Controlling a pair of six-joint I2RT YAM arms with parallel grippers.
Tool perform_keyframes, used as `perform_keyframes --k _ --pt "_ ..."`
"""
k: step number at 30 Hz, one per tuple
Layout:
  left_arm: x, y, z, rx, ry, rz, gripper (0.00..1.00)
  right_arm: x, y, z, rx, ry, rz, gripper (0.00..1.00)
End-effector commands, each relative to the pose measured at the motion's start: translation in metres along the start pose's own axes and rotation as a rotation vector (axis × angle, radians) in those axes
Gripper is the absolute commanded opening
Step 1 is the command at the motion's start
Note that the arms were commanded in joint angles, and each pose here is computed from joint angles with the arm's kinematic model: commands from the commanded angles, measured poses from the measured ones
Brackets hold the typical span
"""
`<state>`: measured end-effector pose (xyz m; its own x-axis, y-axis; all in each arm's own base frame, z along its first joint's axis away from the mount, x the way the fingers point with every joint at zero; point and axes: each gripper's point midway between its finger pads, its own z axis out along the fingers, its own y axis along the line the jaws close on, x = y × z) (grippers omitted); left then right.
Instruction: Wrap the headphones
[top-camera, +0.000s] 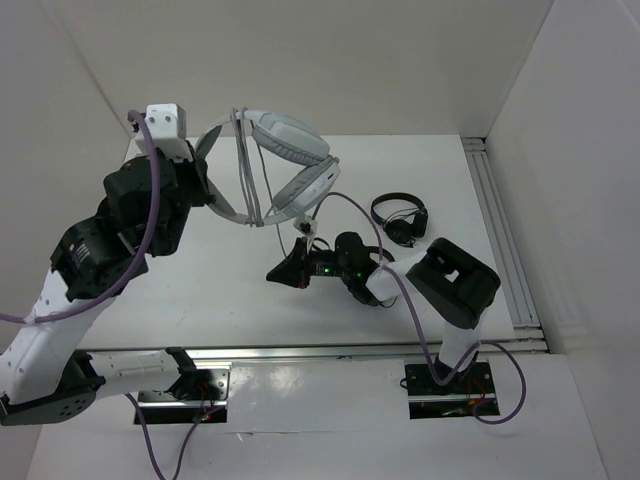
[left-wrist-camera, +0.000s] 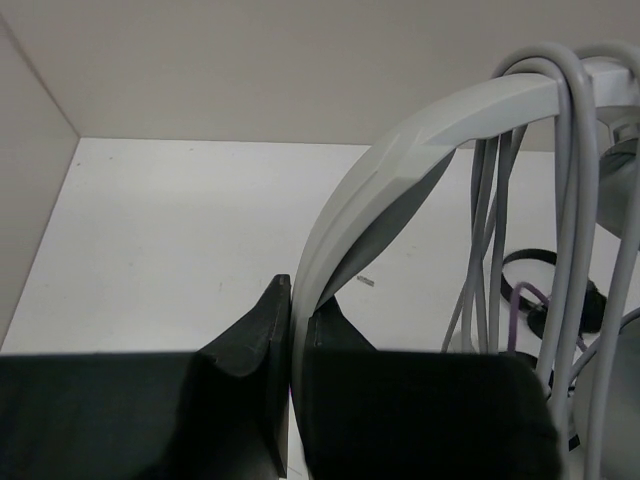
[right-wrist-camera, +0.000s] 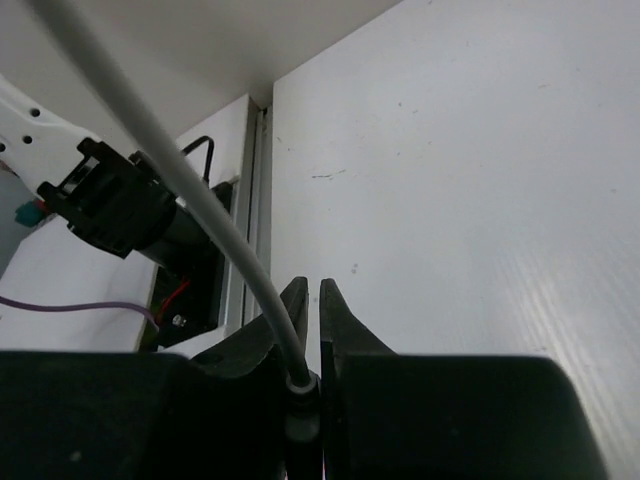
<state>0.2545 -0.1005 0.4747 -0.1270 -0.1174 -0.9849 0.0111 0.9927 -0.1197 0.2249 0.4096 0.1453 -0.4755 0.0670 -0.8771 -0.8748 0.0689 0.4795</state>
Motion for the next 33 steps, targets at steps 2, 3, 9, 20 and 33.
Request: perform_keyframes --k 2,3,9,20,33 --pt "-0.043 0.008 0.018 -0.143 -0.169 -0.254 0.0 -0.011 0.041 0.012 0.055 -0.033 -0.096 0.0" --pt "-0.036 0.008 0.032 -0.179 -0.154 -0.24 0.0 -0.005 0.047 0.013 0.059 -0.006 -0.097 0.0" --pt "0.016 0.03 0.101 -0.311 -0.011 -0.174 0.0 0.017 0.095 0.01 0.077 0.193 -0.124 0.0" --pt "0.194 0.033 0.143 -0.139 0.354 0.267 0.0 -0.041 0.125 -0.038 0.479 0.438 -0.549 0.0" --pt "0.305 -0.039 0.051 0.57 0.646 0.488 0.0 -0.123 0.088 -0.096 0.891 0.352 -0.927 0.0"
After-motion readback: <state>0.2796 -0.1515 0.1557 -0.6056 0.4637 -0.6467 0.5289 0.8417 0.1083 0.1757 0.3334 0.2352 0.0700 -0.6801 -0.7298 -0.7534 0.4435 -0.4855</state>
